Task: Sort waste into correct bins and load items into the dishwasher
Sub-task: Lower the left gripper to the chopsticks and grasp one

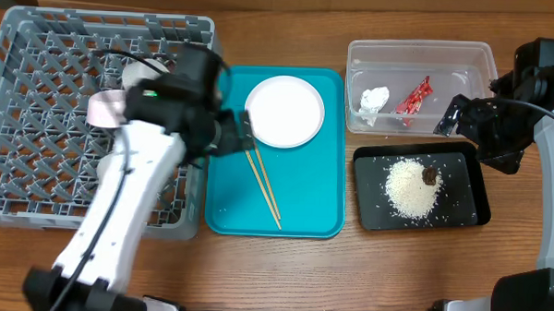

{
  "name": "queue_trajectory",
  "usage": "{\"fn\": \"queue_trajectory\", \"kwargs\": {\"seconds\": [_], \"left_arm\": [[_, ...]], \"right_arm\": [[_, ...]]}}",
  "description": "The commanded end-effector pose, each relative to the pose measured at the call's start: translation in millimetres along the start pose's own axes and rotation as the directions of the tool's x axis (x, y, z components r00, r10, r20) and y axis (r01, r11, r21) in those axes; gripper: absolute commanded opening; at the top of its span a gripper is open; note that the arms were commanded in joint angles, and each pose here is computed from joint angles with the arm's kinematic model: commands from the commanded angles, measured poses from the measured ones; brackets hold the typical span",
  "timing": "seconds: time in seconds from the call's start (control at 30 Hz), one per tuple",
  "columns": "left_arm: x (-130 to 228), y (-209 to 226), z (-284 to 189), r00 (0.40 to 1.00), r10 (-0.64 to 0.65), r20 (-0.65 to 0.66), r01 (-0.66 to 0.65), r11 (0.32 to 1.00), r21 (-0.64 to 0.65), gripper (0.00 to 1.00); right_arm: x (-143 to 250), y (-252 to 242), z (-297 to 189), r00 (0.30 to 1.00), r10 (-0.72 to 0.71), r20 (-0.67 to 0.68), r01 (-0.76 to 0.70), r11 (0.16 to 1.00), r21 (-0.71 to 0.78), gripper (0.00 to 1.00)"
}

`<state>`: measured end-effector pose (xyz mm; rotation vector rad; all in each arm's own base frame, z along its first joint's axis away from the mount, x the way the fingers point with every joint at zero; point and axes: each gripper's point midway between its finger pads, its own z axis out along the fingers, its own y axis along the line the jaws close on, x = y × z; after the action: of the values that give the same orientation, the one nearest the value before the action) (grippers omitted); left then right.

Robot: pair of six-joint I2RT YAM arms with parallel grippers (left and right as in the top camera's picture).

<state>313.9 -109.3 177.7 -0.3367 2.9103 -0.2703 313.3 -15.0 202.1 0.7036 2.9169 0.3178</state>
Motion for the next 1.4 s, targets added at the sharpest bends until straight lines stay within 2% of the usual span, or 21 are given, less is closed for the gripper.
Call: {"fn": "queue_trajectory", "kwargs": {"seconds": [0.0,0.4,0.7,0.83,0.97,1.13,1.17,1.3,1.37], "left_arm": [[13.9,3.2,38.5,0.998,-0.031,-0.048,0.029,0.998,-0.052,1.00],[31.1,17.8,139.5,0.978,-0.045,-0.202,0.016,0.990,-0.141,0.96],[42.0,30.2,169.3,0.961,-0.063,-0.270,0.007,0.979,-0.203,0.91],[44.9,36.6,174.5,0.957,-0.067,-0.282,-0.002,0.972,-0.235,0.76],[47.0,37.5,176.9,0.954,-0.070,-0.293,-0.002,0.971,-0.238,0.49],[47.1,37.6,177.0,0.954,-0.070,-0.293,-0.002,0.971,-0.238,0.26],[47.0,37.6,176.9,0.954,-0.070,-0.293,-0.002,0.971,-0.238,0.18],[46.0,37.3,176.9,0.954,-0.071,-0.290,0.000,0.972,-0.236,0.04],[44.7,36.5,176.4,0.955,-0.070,-0.288,0.001,0.972,-0.234,0.04]], "right_arm": [[-0.9,0.2,-5.5,1.000,-0.004,0.024,0.004,1.000,-0.004,1.00],[-0.9,0.2,-5.5,1.000,-0.004,0.024,0.004,1.000,-0.004,1.00],[-0.9,0.2,-5.5,1.000,-0.004,0.024,0.004,1.000,-0.004,1.00],[-0.9,0.2,-5.5,1.000,-0.004,0.023,0.004,1.000,-0.004,1.00],[-0.9,0.2,-5.5,1.000,-0.004,0.024,0.004,1.000,-0.004,1.00],[-0.9,0.2,-5.5,1.000,-0.004,0.024,0.004,1.000,-0.004,1.00],[-0.9,0.2,-5.5,1.000,-0.004,0.023,0.004,1.000,-0.004,1.00],[-0.8,0.2,-5.5,1.000,-0.004,0.023,0.004,1.000,-0.004,1.00],[-0.8,0.2,-5.5,1.000,-0.003,0.023,0.004,1.000,-0.004,1.00]]}}
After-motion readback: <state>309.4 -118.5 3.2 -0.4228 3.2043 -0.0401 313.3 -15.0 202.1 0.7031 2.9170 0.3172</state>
